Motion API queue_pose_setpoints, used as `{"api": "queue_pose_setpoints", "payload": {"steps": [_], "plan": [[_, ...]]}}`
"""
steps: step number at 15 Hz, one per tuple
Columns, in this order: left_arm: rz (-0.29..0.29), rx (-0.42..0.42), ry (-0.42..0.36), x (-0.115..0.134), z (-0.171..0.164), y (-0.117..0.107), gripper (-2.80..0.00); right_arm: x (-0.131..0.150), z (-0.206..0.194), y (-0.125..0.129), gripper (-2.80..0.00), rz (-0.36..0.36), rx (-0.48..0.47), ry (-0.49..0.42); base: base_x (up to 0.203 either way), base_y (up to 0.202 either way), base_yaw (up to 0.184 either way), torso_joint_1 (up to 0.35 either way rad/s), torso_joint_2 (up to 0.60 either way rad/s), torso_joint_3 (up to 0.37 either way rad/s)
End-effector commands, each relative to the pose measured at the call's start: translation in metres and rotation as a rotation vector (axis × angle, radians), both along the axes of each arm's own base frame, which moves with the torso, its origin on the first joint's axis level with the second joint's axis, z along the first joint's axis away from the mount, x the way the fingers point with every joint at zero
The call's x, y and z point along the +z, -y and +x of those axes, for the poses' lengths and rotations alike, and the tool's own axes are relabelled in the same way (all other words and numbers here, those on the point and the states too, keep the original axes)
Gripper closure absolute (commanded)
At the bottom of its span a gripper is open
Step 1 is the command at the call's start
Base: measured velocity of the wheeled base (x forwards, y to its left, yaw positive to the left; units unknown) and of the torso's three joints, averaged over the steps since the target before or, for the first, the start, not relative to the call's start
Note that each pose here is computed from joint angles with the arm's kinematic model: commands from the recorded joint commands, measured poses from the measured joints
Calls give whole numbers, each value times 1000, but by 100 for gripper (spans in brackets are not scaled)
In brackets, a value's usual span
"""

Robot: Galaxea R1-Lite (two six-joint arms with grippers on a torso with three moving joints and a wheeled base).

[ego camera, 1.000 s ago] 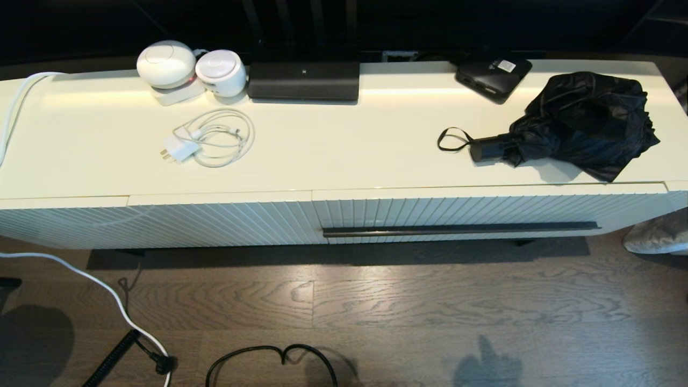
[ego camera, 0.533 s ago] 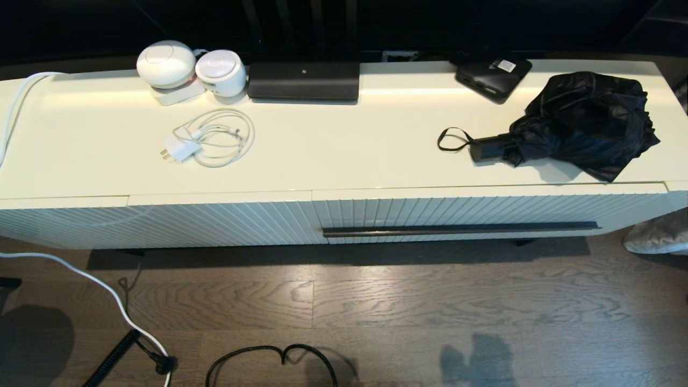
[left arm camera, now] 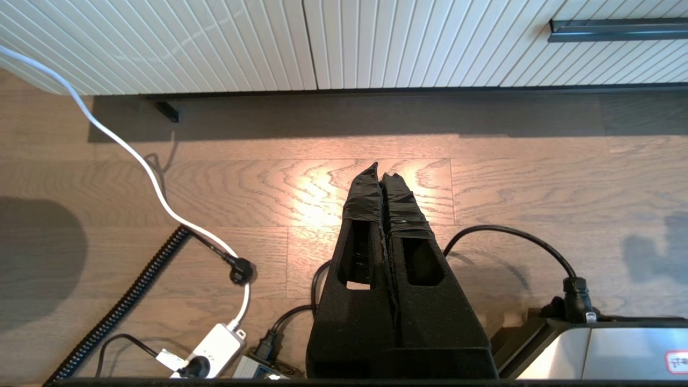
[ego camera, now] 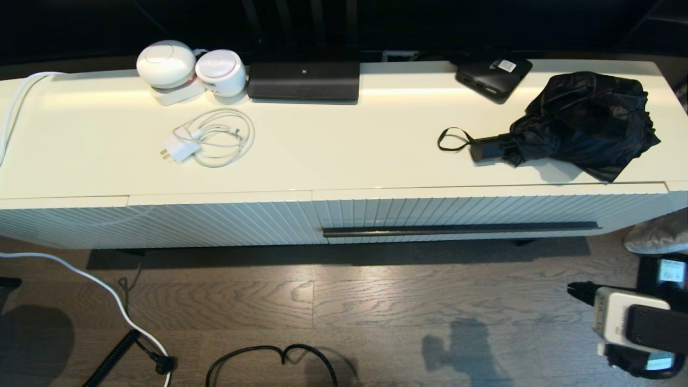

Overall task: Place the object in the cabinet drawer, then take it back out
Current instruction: Open the drawer

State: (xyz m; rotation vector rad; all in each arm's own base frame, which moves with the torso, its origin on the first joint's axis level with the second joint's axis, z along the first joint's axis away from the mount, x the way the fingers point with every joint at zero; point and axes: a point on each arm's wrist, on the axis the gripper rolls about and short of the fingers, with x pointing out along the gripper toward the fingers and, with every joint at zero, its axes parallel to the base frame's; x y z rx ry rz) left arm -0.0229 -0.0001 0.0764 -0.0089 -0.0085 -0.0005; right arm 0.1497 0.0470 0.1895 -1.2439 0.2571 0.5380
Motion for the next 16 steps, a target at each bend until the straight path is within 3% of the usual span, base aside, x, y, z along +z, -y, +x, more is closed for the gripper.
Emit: {"api": "queue_pose_setpoints", "payload": {"steps": [1, 5, 6, 10, 16], "plan": [[0, 0, 3, 0, 0, 0, 0, -29, 19, -11, 0, -21, 29, -44, 0, 0, 0, 0, 0, 0], [0, 0, 2, 0, 0, 0, 0, -52, 46, -29, 0, 4, 65, 34, 0, 0, 0, 0, 0, 0], [0, 0, 4, 0, 0, 0, 0, -60, 48, -33, -280, 13, 78, 61, 0, 0, 0, 0, 0, 0], [0, 0, 3, 0, 0, 0, 0, -82, 57, -42, -280, 13, 90, 75, 0, 0, 0, 0, 0, 0], [0, 0, 4, 0, 0, 0, 0, -102, 64, -42, -280, -103, 97, 39, 0, 0, 0, 0, 0, 0]]}}
